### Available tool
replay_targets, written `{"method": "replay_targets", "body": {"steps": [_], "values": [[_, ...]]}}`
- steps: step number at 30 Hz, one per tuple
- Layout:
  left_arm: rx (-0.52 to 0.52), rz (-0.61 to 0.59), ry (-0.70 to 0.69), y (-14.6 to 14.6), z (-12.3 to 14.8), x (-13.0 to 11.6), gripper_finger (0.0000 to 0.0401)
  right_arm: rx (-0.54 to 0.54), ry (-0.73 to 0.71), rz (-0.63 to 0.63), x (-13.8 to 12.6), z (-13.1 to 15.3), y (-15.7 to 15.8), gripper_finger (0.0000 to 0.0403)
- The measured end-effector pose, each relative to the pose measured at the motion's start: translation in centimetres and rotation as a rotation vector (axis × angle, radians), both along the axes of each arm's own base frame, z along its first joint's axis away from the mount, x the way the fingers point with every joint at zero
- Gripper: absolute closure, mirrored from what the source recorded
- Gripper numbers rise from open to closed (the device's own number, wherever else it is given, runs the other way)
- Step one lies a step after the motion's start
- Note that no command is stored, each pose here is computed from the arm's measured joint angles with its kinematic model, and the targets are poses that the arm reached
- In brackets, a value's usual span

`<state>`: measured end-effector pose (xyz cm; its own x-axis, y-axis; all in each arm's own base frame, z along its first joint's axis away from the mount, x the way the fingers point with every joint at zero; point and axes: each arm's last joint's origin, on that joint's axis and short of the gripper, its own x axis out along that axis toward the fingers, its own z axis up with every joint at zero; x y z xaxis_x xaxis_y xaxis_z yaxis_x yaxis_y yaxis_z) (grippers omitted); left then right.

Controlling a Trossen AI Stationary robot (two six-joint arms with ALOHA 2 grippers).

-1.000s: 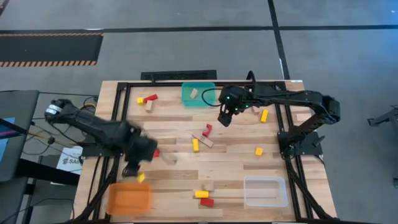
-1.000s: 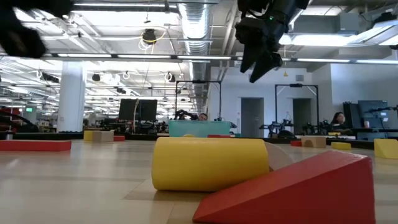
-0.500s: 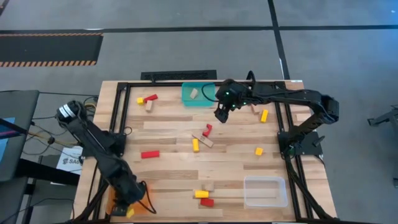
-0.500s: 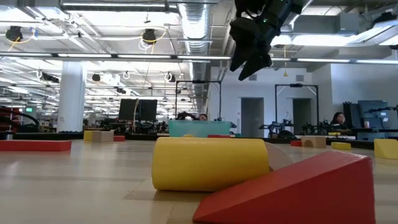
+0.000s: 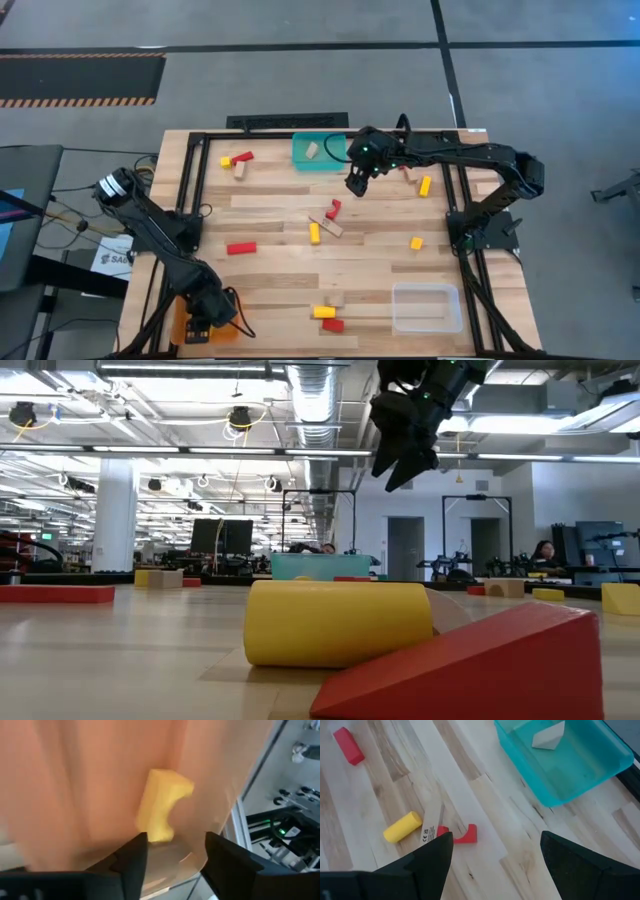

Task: Sort & place blocks by color
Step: Put the light brown block into the blue bin

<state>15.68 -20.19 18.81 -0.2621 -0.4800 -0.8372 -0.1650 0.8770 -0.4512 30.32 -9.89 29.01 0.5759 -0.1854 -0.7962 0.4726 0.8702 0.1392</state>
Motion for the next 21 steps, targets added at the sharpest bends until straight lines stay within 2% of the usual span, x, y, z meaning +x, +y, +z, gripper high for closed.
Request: {"method": "replay_targets", "body": {"steps": [5, 9, 12, 16, 19, 21], "values": [[0.087, 0.046, 0.023, 1.9, 1.4, -0.9, 0.0165, 0.019, 0.038, -0.003, -0.3, -0.2, 0.2, 0.0082], [0.108, 0.091, 0.017, 4.8, 2.9, -0.6, 0.0145, 0.07, 0.164, -0.009, -1.2, -0.9, 0.9, 0.0082], [0.164, 0.131, -0.108, 7.5, 4.0, 0.2, 0.0144, 0.119, 0.298, -0.014, -2.3, -1.4, 1.7, 0.0082], [0.301, 0.188, -0.338, 11.2, 5.1, 1.6, 0.015, 0.186, 0.451, -0.066, -3.8, -1.8, 2.3, 0.0082], [0.395, 0.222, -0.467, 14.0, 5.5, 2.8, 0.0157, 0.223, 0.523, -0.112, -4.7, -1.9, 1.9, 0.0082], [0.449, 0.246, -0.54, 15.8, 5.7, 3.8, 0.0161, 0.206, 0.531, -0.141, -4.9, -1.9, 1.5, 0.0082]]}}
